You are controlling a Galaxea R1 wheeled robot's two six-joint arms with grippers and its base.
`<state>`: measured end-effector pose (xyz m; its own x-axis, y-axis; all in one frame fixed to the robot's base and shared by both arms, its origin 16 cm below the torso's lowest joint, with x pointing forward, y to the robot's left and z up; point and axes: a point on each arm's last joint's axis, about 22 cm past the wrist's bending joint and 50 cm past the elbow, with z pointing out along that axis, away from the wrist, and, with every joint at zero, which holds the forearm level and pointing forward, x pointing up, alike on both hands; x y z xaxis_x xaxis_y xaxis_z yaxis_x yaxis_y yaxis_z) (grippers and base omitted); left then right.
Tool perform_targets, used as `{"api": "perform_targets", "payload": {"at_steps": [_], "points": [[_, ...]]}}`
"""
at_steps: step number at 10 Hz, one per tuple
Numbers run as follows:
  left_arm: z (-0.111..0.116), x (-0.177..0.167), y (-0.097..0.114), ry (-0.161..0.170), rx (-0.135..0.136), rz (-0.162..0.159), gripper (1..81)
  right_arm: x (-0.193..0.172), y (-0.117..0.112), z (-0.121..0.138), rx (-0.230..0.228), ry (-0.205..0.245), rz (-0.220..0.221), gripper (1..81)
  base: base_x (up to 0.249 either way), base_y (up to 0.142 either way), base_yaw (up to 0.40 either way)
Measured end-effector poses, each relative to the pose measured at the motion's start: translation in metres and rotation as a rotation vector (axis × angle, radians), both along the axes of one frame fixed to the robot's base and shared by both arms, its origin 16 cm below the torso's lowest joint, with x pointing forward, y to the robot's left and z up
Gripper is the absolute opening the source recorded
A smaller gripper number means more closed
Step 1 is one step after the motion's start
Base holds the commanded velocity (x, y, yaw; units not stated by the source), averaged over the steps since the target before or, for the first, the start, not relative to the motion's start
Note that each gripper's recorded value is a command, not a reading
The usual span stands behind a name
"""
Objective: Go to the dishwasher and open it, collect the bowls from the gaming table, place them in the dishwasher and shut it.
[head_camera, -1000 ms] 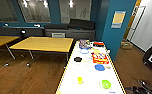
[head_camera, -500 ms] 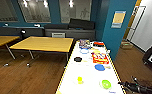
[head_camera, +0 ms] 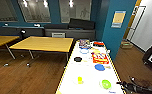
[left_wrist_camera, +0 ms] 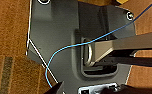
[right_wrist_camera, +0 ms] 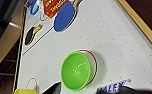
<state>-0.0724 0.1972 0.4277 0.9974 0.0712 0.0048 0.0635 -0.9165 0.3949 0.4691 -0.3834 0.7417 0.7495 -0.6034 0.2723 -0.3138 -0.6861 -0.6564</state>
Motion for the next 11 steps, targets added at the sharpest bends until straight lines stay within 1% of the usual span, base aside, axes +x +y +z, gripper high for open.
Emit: {"api": "perform_targets", "payload": {"at_steps": [1,2,3,5,6,7,9,10,11], "points": [[0.0,0.0,-0.001,0.001,-0.001,0.0,81.1,0.008,-0.017,0.008,-0.013,-0.008,-0.029,81.1,0.0,0.0,0.0],[0.0,-0.002,-0.001,0.004,-0.001,-0.001,81.1,0.02,-0.035,0.02,-0.033,-0.031,-0.054,81.1,0.0,0.0,0.0],[0.0,-0.001,-0.001,0.002,-0.001,-0.001,81.1,0.03,-0.043,0.029,-0.047,-0.041,-0.063,81.1,0.0,0.0,0.0],[0.0,-0.001,-0.001,0.003,-0.001,-0.001,81.1,0.044,-0.031,0.039,-0.042,-0.048,-0.049,81.1,0.0,0.0,0.0],[0.0,-0.002,-0.001,0.005,-0.001,-0.001,81.1,0.049,-0.026,0.038,-0.039,-0.05,-0.045,81.1,0.0,0.0,0.0],[0.0,-0.007,-0.001,0.017,-0.001,-0.001,81.1,0.048,-0.021,0.026,-0.037,-0.032,-0.041,81.1,0.0,0.0,0.0],[0.0,-0.02,-0.001,0.052,-0.001,-0.001,81.1,0.036,-0.008,-0.011,-0.03,0.032,-0.026,81.1,0.0,0.0,0.0],[0.0,-0.019,-0.001,0.054,-0.001,0.0,81.1,0.029,-0.001,-0.024,-0.026,0.056,-0.02,81.1,0.0,0.0,0.0],[-0.001,-0.016,-0.001,0.05,-0.001,0.0,81.1,0.029,-0.003,-0.026,-0.03,0.058,-0.025,81.1,0.0,0.0,0.0]]}}
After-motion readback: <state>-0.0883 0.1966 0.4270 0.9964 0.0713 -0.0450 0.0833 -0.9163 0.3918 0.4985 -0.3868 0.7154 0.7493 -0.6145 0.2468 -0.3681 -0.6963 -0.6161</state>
